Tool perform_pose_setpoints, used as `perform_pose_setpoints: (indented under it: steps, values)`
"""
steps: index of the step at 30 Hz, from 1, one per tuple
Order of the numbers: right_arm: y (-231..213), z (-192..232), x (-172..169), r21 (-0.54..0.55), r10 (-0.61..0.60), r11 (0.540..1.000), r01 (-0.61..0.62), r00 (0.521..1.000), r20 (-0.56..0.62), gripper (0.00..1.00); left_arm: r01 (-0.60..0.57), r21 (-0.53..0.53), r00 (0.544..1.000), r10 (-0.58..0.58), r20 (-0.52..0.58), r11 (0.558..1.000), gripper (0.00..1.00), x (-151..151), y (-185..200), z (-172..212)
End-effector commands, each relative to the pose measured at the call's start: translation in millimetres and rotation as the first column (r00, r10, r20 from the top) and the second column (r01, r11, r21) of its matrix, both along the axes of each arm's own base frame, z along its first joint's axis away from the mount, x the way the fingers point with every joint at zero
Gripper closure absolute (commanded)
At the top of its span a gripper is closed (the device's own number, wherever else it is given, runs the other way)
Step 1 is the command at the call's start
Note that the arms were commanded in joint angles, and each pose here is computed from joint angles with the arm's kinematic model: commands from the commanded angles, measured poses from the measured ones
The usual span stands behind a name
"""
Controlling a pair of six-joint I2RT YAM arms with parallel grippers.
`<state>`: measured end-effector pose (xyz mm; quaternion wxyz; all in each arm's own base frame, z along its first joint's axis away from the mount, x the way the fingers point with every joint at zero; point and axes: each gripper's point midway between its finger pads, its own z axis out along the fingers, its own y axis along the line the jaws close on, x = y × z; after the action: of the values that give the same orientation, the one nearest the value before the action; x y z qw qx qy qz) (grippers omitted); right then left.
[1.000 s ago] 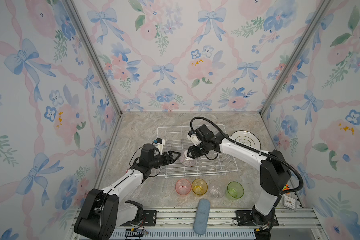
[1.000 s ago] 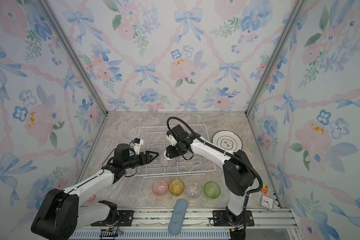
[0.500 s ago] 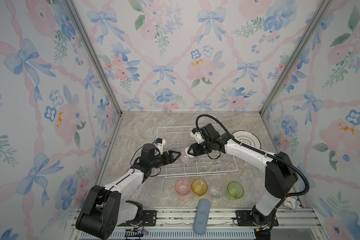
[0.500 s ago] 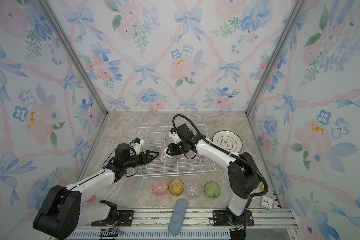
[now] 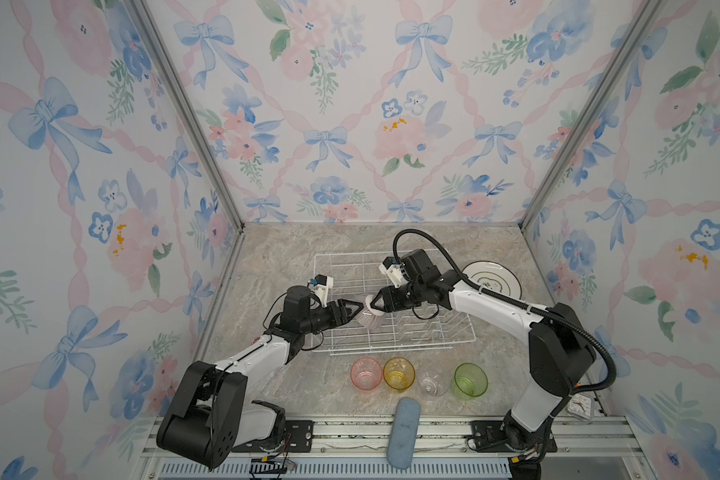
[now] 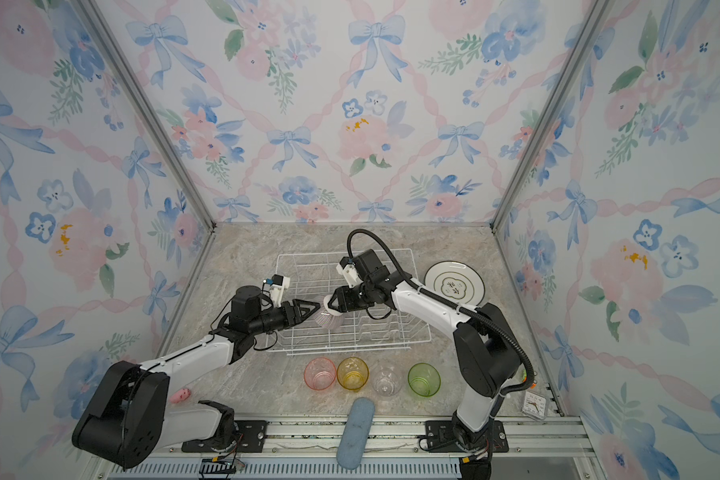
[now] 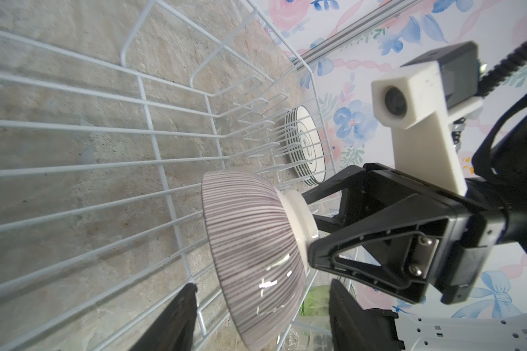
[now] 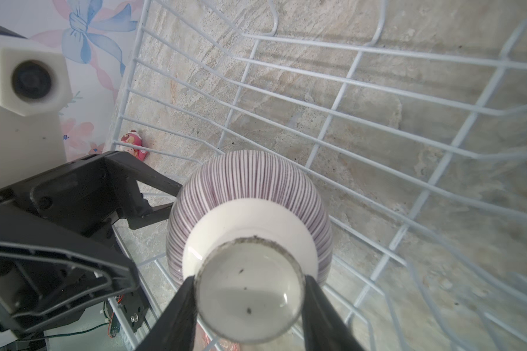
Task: Unload the mixed dishes from the dish rack
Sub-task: 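Lift the striped bowl with the right gripper while the left gripper draws back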
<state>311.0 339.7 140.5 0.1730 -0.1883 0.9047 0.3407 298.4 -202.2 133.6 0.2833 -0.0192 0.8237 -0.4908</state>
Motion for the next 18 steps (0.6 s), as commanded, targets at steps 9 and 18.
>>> perform_pose_setpoints:
  steps: [9, 18]
  values:
    - [8.4, 19.3, 4.7, 0.100, -0.002, 0.995, 0.000, 1.000, 0.019, 0.80, -0.009, -0.018, 1.000, 0.009, 0.000, 1.000, 0.38, -1.7, 2.0, -1.9]
    - [10.4, 17.9, 3.8, 0.098, 0.007, 0.995, -0.008, 1.000, 0.016, 0.80, 0.022, -0.033, 1.000, -0.023, -0.018, 0.999, 0.46, -2.6, -2.3, -2.6]
